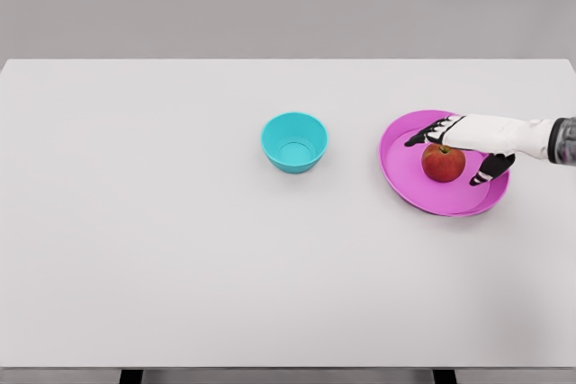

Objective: Put the apple from the pink plate into the blue bowl with your right arm

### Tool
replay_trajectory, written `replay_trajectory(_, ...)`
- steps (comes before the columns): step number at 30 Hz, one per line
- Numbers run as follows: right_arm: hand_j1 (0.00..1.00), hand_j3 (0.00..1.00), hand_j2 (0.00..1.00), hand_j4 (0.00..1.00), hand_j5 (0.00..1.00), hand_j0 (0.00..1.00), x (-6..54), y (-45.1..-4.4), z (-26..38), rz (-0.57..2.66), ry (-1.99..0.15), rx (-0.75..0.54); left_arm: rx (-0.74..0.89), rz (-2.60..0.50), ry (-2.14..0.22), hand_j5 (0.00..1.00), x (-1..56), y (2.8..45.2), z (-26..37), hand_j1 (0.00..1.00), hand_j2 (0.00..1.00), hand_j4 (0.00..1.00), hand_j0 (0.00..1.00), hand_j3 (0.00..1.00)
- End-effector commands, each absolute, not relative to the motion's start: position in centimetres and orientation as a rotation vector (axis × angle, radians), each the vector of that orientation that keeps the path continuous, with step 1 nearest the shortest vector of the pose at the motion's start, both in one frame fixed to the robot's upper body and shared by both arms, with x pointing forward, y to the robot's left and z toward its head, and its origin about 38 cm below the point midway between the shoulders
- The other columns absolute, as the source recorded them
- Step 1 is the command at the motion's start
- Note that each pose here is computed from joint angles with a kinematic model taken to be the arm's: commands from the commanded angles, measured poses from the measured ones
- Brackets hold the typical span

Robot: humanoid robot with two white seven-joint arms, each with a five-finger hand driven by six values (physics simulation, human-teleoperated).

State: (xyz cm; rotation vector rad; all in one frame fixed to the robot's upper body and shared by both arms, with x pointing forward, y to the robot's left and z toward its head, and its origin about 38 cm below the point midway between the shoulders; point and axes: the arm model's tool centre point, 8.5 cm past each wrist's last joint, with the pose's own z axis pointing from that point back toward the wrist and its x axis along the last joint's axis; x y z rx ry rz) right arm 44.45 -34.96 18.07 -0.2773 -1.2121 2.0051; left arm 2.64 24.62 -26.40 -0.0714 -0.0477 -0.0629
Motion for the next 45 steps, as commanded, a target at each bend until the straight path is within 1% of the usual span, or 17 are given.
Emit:
replay_trajectory(1, 1.00, 1.00, 1.00, 1.00, 1.00, 1.00, 44.6, -35.4, 17.7, 1.986, -1.199, -0.275, -0.072, -0.063, -0.046, 1.00, 2.6, 24.6, -26.4, 1.00, 1.00, 1.00, 1.00, 1.00)
replay_trajectory(14, 1.00, 1.00, 1.00, 1.00, 1.00, 1.00, 44.8, -34.3, 16.7, 2.006, -1.185, -0.240, -0.072, -0.063, -0.048, 1.00, 2.6, 24.6, -26.4, 1.00, 1.00, 1.00, 1.00, 1.00)
replay_trajectory(15, 0.98, 0.98, 0.98, 0.98, 0.98, 0.98, 44.8, -34.3, 16.6, 2.008, -1.183, -0.237, -0.072, -0.063, -0.048, 1.00, 2.6, 24.6, -26.4, 1.00, 1.00, 1.00, 1.00, 1.00)
replay_trajectory(17, 0.80, 0.80, 0.80, 0.80, 0.80, 0.80, 44.8, -34.3, 16.6, 2.008, -1.183, -0.237, -0.072, -0.063, -0.048, 1.00, 2.6, 24.6, -26.4, 1.00, 1.00, 1.00, 1.00, 1.00)
replay_trajectory(18, 0.74, 0.74, 0.74, 0.74, 0.74, 0.74, 44.8, -34.3, 16.6, 2.008, -1.183, -0.237, -0.072, -0.063, -0.046, 1.00, 2.6, 24.6, -26.4, 1.00, 1.00, 1.00, 1.00, 1.00)
replay_trajectory(19, 0.73, 0.73, 0.73, 0.73, 0.73, 0.73, 44.8, -34.3, 16.6, 2.008, -1.183, -0.237, -0.072, -0.063, -0.048, 1.00, 2.6, 24.6, -26.4, 1.00, 1.00, 1.00, 1.00, 1.00)
replay_trajectory(20, 0.67, 0.67, 0.67, 0.67, 0.67, 0.67, 44.8, -34.3, 16.6, 2.008, -1.183, -0.237, -0.072, -0.063, -0.046, 1.00, 2.6, 24.6, -26.4, 1.00, 1.00, 1.00, 1.00, 1.00)
replay_trajectory(22, 0.64, 0.64, 0.64, 0.64, 0.64, 0.64, 44.8, -34.3, 16.6, 2.008, -1.183, -0.237, -0.072, -0.063, -0.048, 1.00, 2.6, 24.6, -26.4, 1.00, 1.00, 1.00, 1.00, 1.00)
replay_trajectory(30, 0.65, 0.65, 0.65, 0.65, 0.65, 0.65, 44.8, -34.3, 16.7, 2.009, -1.184, -0.240, -0.072, -0.063, -0.048, 1.00, 2.6, 24.6, -26.4, 1.00, 1.00, 1.00, 1.00, 1.00)
replay_trajectory(31, 0.72, 0.72, 0.72, 0.72, 0.72, 0.72, 44.8, -34.3, 16.6, 2.007, -1.182, -0.239, -0.072, -0.063, -0.048, 1.00, 2.6, 24.6, -26.4, 1.00, 1.00, 1.00, 1.00, 1.00)
replay_trajectory(32, 0.93, 0.93, 0.93, 0.93, 0.93, 0.93, 44.8, -34.3, 16.6, 2.007, -1.182, -0.239, -0.072, -0.063, -0.048, 1.00, 2.6, 24.6, -26.4, 1.00, 1.00, 1.00, 1.00, 1.00)
replay_trajectory(33, 1.00, 1.00, 1.00, 1.00, 1.00, 1.00, 44.8, -34.3, 16.6, 2.008, -1.183, -0.237, -0.072, -0.063, -0.048, 1.00, 2.6, 24.6, -26.4, 1.00, 1.00, 1.00, 1.00, 1.00)
replay_trajectory(44, 1.00, 1.00, 1.00, 1.00, 1.00, 1.00, 45.1, -34.7, 16.9, 1.997, -1.179, -0.251, -0.072, -0.063, -0.048, 1.00, 2.6, 24.6, -26.4, 1.00, 1.00, 1.00, 1.00, 1.00)
replay_trajectory(45, 0.93, 0.93, 0.93, 0.93, 0.93, 0.93, 45.1, -34.8, 16.9, 1.996, -1.178, -0.252, -0.072, -0.063, -0.048, 1.00, 2.6, 24.6, -26.4, 1.00, 1.00, 1.00, 1.00, 1.00)
